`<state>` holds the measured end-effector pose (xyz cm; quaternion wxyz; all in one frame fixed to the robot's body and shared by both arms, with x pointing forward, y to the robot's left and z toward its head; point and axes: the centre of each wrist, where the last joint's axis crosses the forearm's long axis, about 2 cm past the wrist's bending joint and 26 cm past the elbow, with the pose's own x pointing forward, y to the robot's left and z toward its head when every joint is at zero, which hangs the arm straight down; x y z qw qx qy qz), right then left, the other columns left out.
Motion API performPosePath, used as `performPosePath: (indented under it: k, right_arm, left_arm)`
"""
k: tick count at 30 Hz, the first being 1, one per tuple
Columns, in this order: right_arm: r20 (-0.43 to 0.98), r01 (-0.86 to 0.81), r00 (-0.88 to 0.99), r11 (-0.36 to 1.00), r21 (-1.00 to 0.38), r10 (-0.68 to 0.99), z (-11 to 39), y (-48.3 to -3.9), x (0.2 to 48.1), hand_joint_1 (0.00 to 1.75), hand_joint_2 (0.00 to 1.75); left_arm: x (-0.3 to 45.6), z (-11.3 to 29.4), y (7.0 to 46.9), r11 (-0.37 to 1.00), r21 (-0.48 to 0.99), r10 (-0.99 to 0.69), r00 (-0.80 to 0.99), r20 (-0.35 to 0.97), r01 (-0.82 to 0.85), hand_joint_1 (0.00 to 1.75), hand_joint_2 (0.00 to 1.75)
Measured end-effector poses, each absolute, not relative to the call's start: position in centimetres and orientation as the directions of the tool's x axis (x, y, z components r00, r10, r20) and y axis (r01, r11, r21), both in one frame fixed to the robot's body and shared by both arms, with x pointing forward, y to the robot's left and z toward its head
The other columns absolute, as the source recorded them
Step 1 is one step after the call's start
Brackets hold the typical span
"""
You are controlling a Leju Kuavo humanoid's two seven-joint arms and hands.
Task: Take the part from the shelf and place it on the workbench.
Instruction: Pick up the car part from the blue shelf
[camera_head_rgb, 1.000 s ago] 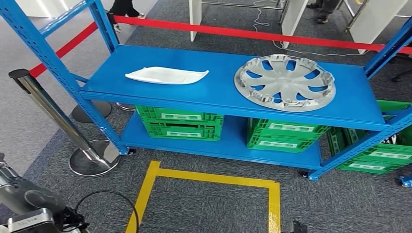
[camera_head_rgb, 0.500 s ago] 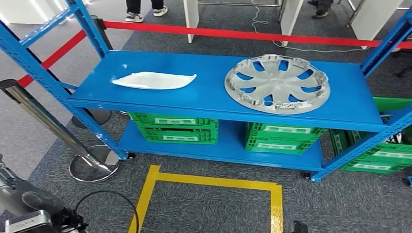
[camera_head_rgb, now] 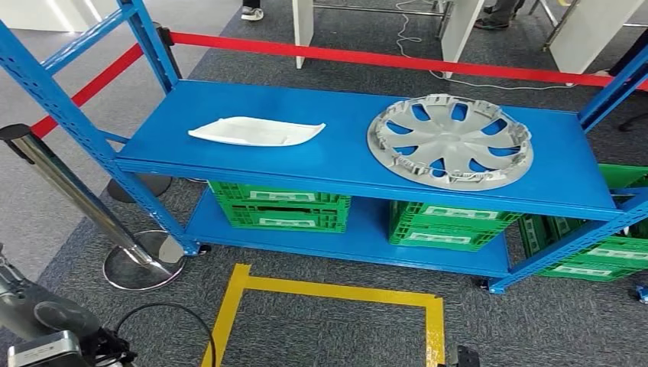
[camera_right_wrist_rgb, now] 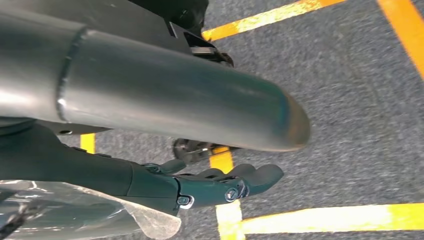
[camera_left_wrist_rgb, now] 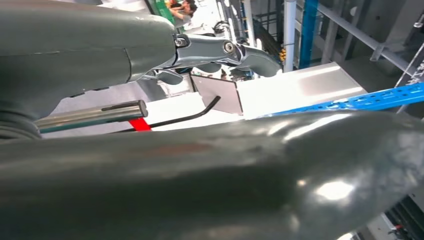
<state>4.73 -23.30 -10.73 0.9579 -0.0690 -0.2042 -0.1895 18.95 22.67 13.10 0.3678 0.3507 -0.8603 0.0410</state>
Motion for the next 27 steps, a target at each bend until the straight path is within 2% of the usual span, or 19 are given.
performPosePath:
  k: [27]
  right_arm:
    - [0.425, 0.385, 0.843, 0.922, -0.049, -0.33, -10.75, -23.18, 4.53, 0.0, 0.0]
  left_arm:
    - [18.81, 13.08, 22.75, 0.75, 0.189, -0.575, -0.482, 0.661, -0.634, 0.0, 0.0]
